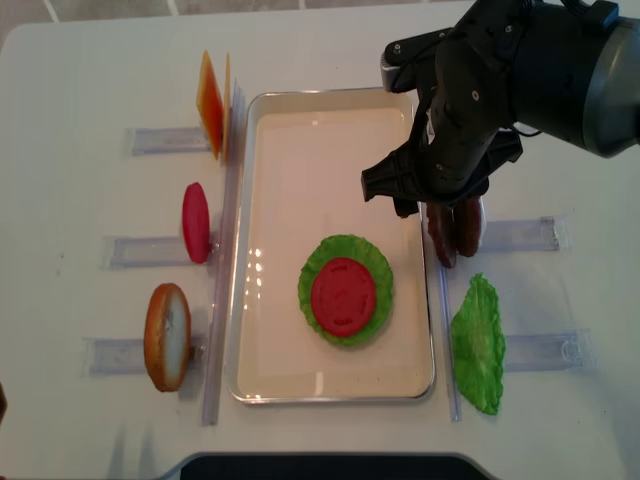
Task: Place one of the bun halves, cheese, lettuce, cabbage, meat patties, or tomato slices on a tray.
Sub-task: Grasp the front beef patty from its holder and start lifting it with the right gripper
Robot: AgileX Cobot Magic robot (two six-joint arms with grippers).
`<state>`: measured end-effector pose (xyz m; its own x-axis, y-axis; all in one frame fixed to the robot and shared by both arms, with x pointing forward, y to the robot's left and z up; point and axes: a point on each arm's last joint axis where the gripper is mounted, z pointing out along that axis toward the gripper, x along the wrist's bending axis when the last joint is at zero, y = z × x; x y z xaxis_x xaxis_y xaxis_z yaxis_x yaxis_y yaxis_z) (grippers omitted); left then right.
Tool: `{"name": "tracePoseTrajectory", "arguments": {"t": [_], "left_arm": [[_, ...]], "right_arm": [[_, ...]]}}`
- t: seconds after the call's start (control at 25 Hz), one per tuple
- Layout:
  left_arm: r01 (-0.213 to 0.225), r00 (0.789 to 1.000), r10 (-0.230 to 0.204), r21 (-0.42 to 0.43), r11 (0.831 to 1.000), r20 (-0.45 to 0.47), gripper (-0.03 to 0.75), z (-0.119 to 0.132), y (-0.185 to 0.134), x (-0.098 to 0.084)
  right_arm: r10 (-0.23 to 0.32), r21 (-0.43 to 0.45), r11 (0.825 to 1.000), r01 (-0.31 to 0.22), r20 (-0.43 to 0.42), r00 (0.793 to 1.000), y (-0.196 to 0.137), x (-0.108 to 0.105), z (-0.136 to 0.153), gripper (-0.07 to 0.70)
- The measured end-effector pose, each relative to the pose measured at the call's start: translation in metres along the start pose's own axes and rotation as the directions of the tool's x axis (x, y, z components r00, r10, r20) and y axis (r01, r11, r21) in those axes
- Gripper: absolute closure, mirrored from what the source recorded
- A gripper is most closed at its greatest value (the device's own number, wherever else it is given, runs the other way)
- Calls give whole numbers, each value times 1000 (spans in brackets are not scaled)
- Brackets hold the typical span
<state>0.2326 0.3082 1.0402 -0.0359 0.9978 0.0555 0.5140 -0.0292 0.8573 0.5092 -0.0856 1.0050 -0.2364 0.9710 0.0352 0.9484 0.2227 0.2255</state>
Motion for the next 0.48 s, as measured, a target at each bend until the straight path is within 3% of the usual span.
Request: {"name": "tracePoseTrajectory", "arguments": {"t": [0.48], "left_arm": [[0, 1000, 0, 0, 1000, 0, 433, 0, 0, 0]], "right_arm": [[-1, 11, 1000, 1, 61, 998, 5, -15, 4, 192]]}}
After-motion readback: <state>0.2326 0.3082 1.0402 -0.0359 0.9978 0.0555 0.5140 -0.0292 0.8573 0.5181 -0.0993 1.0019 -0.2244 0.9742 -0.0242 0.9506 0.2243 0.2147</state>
